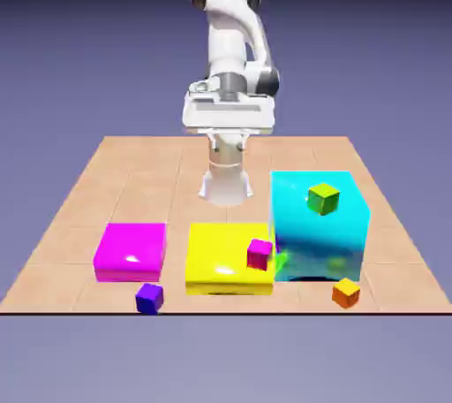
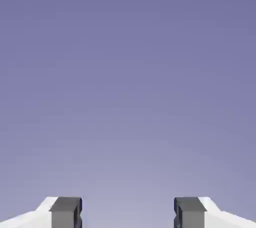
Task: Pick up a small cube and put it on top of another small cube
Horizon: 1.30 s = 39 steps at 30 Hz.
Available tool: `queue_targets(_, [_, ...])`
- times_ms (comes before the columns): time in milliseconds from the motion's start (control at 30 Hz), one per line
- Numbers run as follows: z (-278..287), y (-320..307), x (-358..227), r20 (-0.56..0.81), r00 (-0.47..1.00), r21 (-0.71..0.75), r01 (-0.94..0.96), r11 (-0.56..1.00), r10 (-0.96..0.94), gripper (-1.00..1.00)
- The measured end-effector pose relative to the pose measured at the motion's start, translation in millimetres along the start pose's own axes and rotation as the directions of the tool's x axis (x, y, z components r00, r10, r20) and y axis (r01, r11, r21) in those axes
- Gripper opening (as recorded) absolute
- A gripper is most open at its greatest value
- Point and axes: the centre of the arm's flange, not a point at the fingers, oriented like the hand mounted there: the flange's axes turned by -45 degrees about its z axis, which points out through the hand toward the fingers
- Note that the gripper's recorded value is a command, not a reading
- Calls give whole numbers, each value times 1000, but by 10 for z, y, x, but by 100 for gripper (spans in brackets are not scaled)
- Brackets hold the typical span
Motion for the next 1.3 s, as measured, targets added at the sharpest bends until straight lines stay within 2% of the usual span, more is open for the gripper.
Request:
queue_targets(333, [1116, 296, -102, 286, 901, 122, 303, 945, -326, 0])
queue_targets(633, [2065, 621, -446, 472, 630, 306, 540, 784, -617, 0])
queue_targets(867, [2641, 924, -732, 538, 310, 484, 648, 588, -784, 0])
queue_targets(1067, [2995, 1189, -875, 526, -13, 646, 657, 389, -850, 0])
queue_targets(1133, [2999, 1192, -876, 525, -18, 648, 656, 387, -851, 0])
queue_targets(1233, [3326, 1321, -1259, 526, -19, 647, 657, 386, -850, 0])
queue_targets(1267, [3419, 1360, -1390, 525, -18, 648, 656, 387, -851, -100])
queue_targets(1300, [3420, 1360, -1391, 525, -18, 648, 656, 387, -851, -100])
